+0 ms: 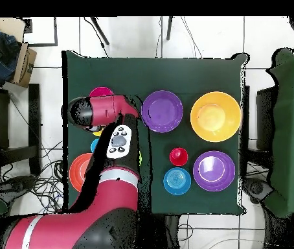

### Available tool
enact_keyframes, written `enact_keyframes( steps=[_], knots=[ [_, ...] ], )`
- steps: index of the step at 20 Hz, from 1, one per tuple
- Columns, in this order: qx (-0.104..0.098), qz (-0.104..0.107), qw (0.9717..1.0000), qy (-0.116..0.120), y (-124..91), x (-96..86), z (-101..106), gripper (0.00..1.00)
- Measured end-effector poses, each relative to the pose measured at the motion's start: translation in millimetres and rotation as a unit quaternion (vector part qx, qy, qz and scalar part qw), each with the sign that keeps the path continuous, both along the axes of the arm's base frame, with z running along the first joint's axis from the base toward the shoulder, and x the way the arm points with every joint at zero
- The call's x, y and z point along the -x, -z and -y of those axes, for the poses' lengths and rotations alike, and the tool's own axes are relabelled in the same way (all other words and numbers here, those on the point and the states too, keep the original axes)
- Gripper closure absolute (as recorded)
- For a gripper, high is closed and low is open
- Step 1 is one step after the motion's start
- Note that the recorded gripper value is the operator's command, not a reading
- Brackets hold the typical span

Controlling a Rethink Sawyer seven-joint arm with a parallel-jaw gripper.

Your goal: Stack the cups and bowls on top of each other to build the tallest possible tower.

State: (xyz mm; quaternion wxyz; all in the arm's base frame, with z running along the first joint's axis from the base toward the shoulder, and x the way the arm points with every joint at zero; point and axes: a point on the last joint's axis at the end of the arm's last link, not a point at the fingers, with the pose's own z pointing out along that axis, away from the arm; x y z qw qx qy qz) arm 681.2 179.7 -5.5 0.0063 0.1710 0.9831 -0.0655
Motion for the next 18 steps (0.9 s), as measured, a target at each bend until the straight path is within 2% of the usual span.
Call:
enact_keyframes(
  steps=[9, 13, 18],
  knots=[
    [0.002, -0.025, 0.9997, 0.005, -15.3, 2.4, -0.1, 0.00],
    [0.002, -0.025, 0.9997, 0.006, -23.6, 0.4, -0.4, 0.00],
    [0.000, -0.014, 0.9999, 0.006, -36.3, -7.3, -1.1, 0.00]
  ],
)
